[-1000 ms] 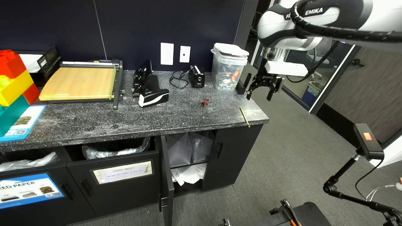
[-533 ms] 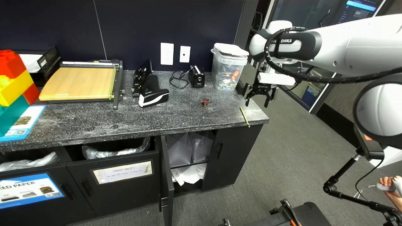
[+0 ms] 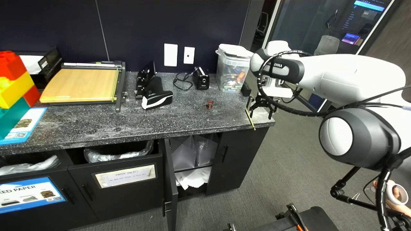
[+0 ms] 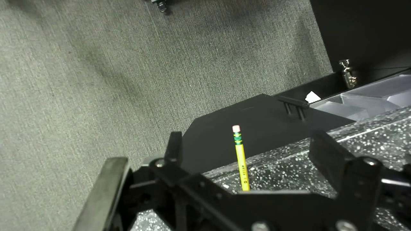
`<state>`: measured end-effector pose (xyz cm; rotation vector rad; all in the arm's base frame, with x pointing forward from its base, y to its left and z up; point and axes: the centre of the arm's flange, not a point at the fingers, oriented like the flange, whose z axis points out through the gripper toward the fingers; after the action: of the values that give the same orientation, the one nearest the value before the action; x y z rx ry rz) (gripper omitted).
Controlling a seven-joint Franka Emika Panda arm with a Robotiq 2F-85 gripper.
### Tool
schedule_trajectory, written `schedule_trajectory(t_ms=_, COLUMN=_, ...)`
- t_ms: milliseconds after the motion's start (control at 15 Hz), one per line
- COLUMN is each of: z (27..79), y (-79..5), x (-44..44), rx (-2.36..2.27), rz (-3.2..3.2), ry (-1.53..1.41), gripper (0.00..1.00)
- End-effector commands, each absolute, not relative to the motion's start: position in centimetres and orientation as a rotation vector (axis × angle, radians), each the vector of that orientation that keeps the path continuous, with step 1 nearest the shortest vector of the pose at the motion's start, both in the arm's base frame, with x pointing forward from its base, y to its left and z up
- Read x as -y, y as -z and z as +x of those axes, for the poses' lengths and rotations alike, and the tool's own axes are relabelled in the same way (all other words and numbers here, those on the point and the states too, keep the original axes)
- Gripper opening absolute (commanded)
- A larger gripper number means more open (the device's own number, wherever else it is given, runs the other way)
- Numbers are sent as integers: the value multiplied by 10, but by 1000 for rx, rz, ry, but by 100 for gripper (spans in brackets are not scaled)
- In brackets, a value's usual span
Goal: Move the pencil to the left
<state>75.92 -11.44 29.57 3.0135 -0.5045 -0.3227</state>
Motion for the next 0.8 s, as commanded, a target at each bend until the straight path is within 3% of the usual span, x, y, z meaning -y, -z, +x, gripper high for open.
schedule_trajectory(t_ms=0, z=835, y=-286, x=131, rx=628, rz=2991, ry=312, gripper=100)
schedule_trajectory(t_ms=733, z=857, y=-249, x=134, rx=943, rz=2989, ry=126, gripper=100)
